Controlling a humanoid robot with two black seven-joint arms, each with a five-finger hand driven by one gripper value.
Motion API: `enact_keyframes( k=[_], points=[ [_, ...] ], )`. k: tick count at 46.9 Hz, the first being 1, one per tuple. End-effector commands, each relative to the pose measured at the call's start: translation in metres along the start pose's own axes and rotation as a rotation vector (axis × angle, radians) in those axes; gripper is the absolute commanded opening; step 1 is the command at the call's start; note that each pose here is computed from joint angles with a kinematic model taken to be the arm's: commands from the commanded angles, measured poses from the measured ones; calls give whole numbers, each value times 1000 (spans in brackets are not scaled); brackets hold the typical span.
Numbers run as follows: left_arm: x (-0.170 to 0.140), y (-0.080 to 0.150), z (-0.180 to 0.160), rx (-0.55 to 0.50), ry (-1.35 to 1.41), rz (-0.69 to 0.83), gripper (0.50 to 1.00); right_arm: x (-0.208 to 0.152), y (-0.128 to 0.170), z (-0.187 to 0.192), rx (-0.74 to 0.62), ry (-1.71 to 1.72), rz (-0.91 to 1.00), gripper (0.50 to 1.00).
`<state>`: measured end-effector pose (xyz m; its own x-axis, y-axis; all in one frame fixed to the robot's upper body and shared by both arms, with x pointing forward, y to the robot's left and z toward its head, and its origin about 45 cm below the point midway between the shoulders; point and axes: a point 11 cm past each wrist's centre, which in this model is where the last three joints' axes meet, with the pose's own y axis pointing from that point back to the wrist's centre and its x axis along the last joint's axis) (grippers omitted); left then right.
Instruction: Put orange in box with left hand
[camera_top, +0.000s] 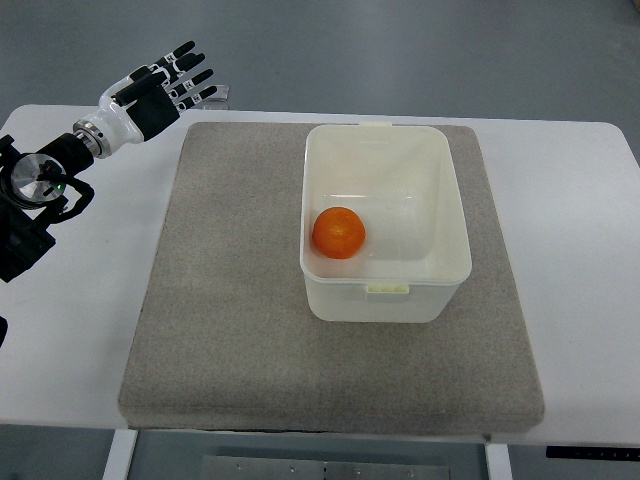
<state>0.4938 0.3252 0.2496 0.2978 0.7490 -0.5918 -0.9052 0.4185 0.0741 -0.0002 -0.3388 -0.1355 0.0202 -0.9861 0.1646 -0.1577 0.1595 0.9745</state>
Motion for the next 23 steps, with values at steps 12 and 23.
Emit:
enact_keyframes(
  k=[12,23],
  points=[
    [1,1,3,-14,4,1,994,-5,1,2,-4,-3,-19,926],
    [2,2,5,-16,3,6,994,-6,1,4,-10,-2,-21,926]
  ],
)
